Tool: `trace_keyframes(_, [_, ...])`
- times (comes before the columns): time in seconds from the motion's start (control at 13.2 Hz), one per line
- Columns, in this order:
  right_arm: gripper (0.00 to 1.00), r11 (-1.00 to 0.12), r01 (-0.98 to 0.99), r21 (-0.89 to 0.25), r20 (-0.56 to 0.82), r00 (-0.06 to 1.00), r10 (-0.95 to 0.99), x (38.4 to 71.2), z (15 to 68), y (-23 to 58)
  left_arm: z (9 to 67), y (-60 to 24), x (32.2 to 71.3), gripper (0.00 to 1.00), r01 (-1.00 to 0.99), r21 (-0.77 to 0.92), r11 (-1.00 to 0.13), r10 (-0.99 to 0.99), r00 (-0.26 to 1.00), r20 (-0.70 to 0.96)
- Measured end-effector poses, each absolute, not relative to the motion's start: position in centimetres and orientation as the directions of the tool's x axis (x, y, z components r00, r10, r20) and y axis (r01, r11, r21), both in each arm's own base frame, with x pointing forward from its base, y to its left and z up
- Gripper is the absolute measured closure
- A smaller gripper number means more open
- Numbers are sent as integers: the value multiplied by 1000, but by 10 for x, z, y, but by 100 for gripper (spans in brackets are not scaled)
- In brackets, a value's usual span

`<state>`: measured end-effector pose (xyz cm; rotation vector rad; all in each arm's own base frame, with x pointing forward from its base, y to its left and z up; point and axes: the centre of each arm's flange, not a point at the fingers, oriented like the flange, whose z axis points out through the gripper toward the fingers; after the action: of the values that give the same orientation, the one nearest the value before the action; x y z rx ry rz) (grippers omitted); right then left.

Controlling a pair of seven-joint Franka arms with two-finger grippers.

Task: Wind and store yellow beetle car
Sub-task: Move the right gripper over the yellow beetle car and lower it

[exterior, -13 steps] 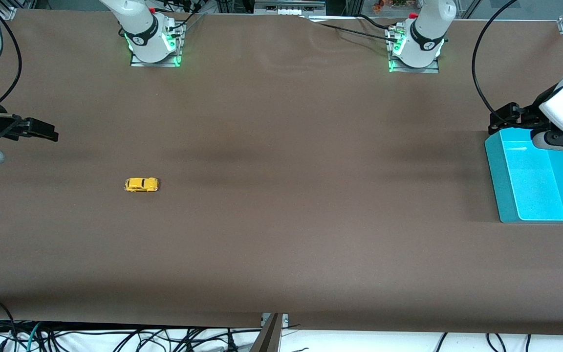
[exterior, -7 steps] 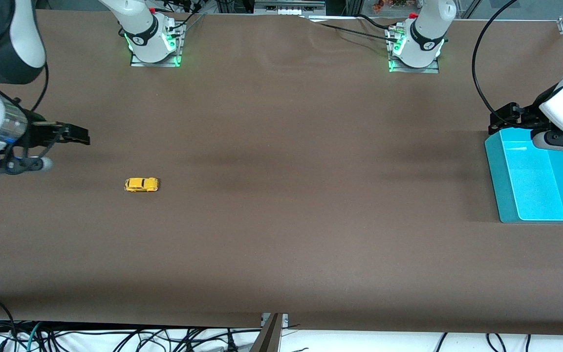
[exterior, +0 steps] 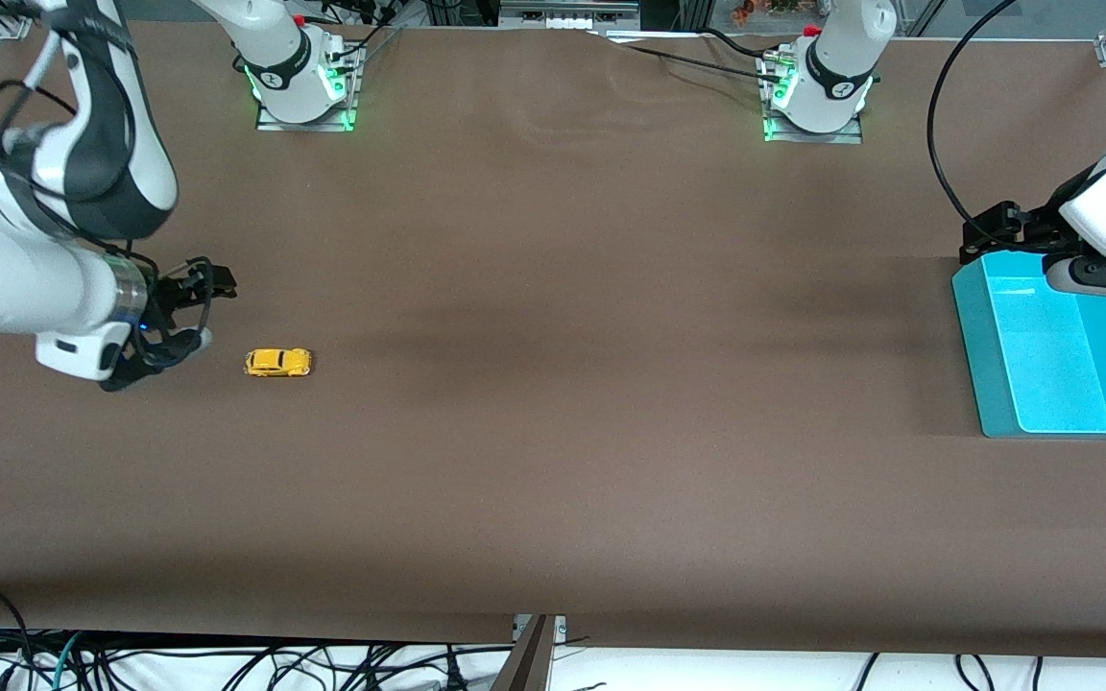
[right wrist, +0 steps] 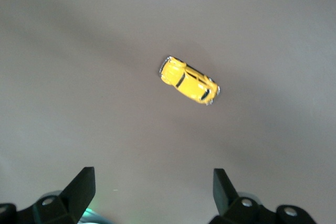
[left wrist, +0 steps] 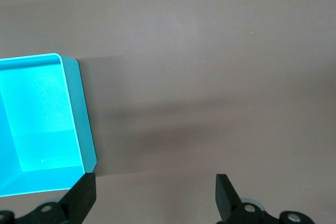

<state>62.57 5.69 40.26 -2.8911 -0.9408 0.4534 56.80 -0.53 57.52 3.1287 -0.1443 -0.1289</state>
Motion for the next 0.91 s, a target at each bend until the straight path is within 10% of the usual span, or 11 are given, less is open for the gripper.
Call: trace_keyframes(0.91, [1,-66,998,-11,-12,66,998,596,232,42,575,-2,568,0,-86,10,-996,-87,993,-82])
